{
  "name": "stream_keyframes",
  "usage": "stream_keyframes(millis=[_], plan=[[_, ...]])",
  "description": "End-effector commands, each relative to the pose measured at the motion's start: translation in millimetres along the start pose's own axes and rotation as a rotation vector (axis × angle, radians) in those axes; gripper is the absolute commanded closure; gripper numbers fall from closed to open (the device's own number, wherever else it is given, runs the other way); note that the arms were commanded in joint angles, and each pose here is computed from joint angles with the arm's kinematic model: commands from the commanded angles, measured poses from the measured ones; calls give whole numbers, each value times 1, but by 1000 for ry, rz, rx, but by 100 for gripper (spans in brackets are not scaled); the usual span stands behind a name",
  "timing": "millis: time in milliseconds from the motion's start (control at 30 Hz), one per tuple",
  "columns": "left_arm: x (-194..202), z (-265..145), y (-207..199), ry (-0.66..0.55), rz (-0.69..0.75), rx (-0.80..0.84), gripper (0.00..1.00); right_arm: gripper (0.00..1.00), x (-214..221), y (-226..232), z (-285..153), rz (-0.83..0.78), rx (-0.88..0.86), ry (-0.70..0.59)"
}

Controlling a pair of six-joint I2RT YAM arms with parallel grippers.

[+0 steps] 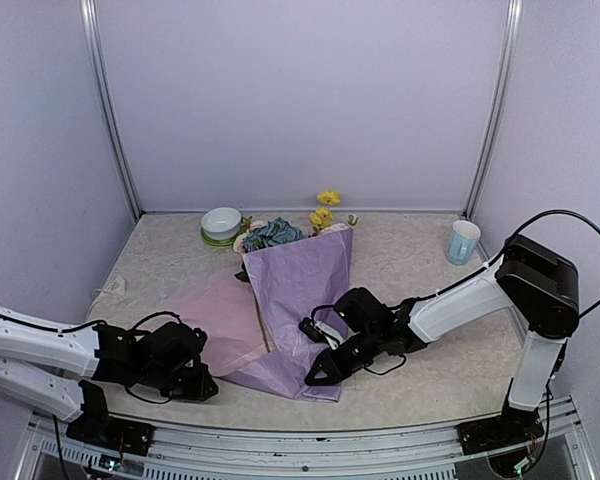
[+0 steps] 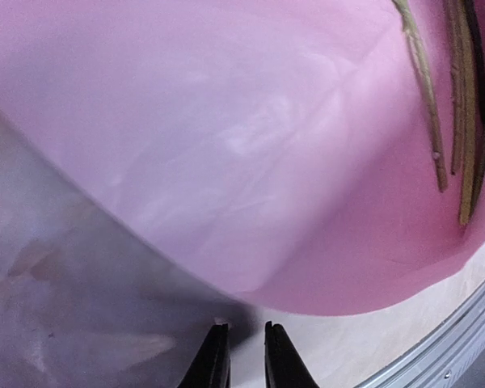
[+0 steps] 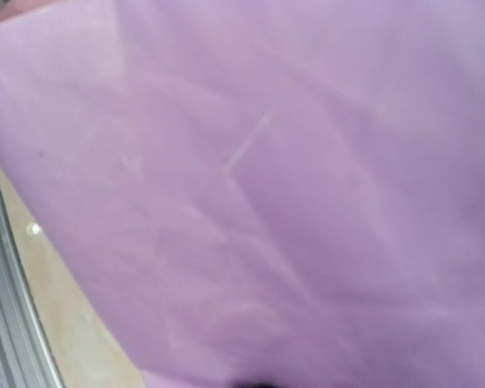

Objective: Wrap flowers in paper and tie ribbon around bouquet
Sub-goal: Press the fold line on the 2/3-folded wrapping paper, then pick up the two-thirds-folded wrapping paper from the center of the board.

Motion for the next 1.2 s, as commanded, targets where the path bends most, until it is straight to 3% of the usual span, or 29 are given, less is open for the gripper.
stream_keyframes(millis=[0, 100, 200, 333, 733, 867, 1000, 1167], plan=[[-7, -17, 20, -59, -105, -94, 78, 92, 34, -17, 9, 38, 85, 125], [-19, -27, -13, -102, -99, 18, 66, 92, 33, -15, 9, 30, 81, 123], [-24, -28, -41, -142, -110, 121, 34, 92, 33, -16, 9, 30, 86, 125], [-28, -23, -59, -171, -168, 241, 3, 92, 33, -15, 10, 33, 81, 125], [-19, 5, -34, -142, -287, 88, 5, 92, 31, -10, 8, 18, 73, 118], [-16, -10, -51, -169, -304, 102, 6, 92, 31, -10, 7, 18, 81, 121], [4, -7, -67, -119, -363, 144, 5, 92, 31, -10, 7, 16, 86, 123], [2, 5, -60, -124, -397, 99, 3, 92, 30, -8, 6, 7, 81, 120]])
Point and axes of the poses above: each gripper's point midway between its finger pads, its own z axis out along the fingers, its own y axis along the line the jaws close on, x = y × z, the point moved 3 cm from there along -z, back along the fingers, and after that the axes turned 6 degrees about -z, right-handed, at the moved point
